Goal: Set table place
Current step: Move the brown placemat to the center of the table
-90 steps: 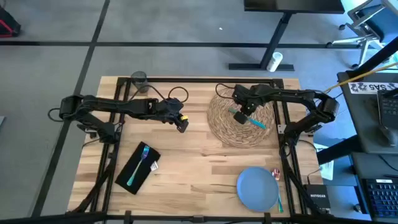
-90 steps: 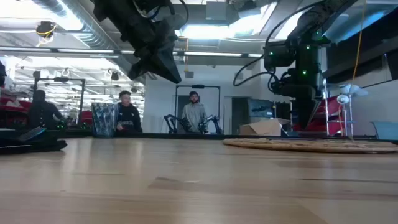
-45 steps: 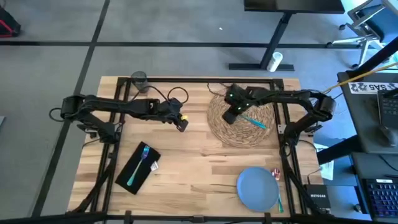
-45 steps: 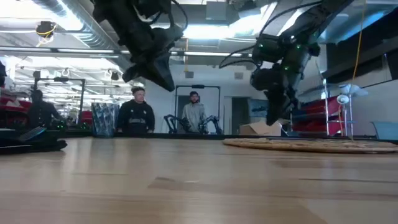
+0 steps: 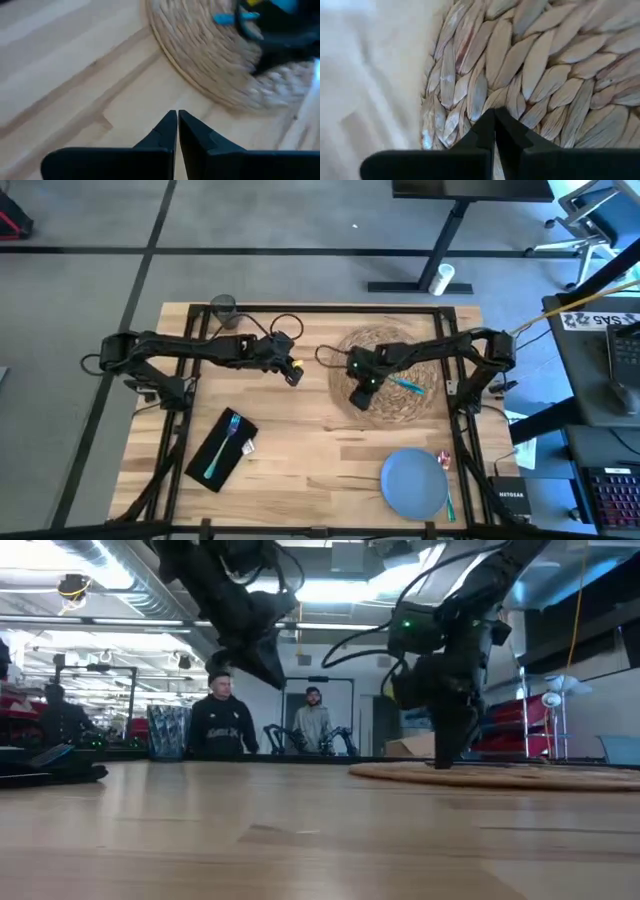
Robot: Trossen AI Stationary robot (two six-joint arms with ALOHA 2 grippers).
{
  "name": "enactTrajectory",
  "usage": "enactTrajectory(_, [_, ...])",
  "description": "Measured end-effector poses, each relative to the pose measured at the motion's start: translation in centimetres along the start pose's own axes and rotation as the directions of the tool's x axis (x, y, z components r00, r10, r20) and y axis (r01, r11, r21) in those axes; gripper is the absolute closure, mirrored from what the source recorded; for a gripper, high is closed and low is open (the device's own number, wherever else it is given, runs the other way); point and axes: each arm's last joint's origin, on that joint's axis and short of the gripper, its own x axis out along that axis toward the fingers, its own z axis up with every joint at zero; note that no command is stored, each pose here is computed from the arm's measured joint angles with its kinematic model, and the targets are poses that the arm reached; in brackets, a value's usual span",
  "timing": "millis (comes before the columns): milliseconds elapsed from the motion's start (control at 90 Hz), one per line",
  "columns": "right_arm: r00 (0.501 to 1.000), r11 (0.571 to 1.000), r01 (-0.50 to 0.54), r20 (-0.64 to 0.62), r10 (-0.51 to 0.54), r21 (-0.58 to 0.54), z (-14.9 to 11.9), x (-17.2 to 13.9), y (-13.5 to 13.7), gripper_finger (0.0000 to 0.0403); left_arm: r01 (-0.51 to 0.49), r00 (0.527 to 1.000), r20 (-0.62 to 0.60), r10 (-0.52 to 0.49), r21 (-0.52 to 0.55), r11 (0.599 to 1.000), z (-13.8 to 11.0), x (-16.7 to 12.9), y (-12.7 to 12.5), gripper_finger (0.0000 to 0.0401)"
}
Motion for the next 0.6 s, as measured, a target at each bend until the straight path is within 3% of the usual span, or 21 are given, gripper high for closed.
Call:
enactTrajectory(122, [0.999, 1.000, -0.009, 0.040, 0.009, -0.001, -0.3, -0.5, 1.1, 0.0403, -0.015, 0.999, -0.029, 0.016, 0.033, 0.999, -0.4, 1.2, 0.1, 0.0401])
enactTrajectory(333, [0.971, 0.999, -0.022, 0.238, 0.015, 0.027, -0.1, -4.5, 2.5, 0.0403, -0.029, 0.998, -0.061, 0.035, 0.087, 0.996, -1.1, 3.3, 0.0, 0.0401])
enactTrajectory(600, [0.884, 0.991, 0.026, 0.460, -0.085, 0.133, -2.1, -10.4, 3.5, 0.0403, 0.132, 0.987, 0.080, -0.142, 0.117, 0.984, -0.1, 6.2, -1.2, 0.0401])
